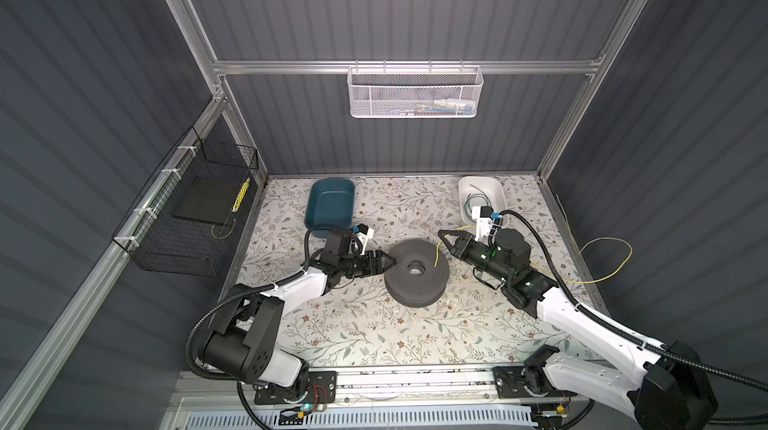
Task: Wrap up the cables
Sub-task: 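Tilt the reel upright with the left gripper while the right holds the cable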
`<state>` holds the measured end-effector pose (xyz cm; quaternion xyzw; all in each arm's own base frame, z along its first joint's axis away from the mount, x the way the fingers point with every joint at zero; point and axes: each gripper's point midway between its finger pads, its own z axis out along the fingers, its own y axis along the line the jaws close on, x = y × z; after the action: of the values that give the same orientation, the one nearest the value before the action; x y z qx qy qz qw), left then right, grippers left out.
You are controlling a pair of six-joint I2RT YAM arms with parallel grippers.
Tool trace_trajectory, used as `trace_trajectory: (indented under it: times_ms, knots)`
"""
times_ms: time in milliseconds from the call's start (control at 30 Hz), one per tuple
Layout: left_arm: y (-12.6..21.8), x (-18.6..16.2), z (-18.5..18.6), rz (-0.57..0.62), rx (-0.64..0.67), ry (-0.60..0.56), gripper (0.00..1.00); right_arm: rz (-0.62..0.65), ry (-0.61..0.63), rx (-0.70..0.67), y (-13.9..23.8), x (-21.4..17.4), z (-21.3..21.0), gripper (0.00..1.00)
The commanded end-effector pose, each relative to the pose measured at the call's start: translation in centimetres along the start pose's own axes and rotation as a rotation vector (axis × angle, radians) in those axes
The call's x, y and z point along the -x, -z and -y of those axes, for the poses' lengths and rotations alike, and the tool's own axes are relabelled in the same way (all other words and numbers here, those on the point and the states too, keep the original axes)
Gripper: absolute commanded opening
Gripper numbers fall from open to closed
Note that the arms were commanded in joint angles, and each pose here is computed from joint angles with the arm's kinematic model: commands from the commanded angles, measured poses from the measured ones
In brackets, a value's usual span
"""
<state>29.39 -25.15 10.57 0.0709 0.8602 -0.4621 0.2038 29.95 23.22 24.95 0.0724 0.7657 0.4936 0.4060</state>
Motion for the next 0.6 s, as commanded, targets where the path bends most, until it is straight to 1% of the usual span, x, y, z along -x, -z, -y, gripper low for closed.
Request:
trace_trajectory:
  times_ms: [0,67,167,300,333,400,467,567]
  knots:
    - [-0.7,-0.5,0.0,-0.012,-0.069,0.024,0.65,0.012,0.020,-0.013,0.2,0.2,0.4,0.00]
    - [-1.2,-0.5,0.0,-0.021,-0.096,0.027,0.55,0.010,0.020,-0.010,0.0,0.2,0.3,0.00]
    - [-2.0,-0.7,-0.1,-0.047,-0.130,0.020,0.44,0.006,0.021,-0.009,-0.1,0.2,0.2,0.00]
    - [-2.4,-0.7,-0.2,-0.038,-0.156,0.019,0.40,0.010,0.023,-0.010,0.0,0.3,0.2,0.00]
    - [-2.4,-0.7,-0.4,-0.038,-0.153,0.022,0.36,0.013,0.021,-0.014,0.1,0.3,0.3,0.00]
    - [-2.6,-0.6,-0.5,-0.032,-0.154,0.032,0.22,0.015,0.021,-0.012,0.2,0.4,0.2,0.00]
    - [-2.5,-0.2,-0.2,-0.019,-0.163,0.035,0.15,0.017,0.022,-0.012,0.2,0.5,0.1,0.00]
    - [-1.8,0.9,0.4,0.009,-0.140,0.030,0.10,0.025,0.029,-0.008,0.5,0.7,-0.3,0.00]
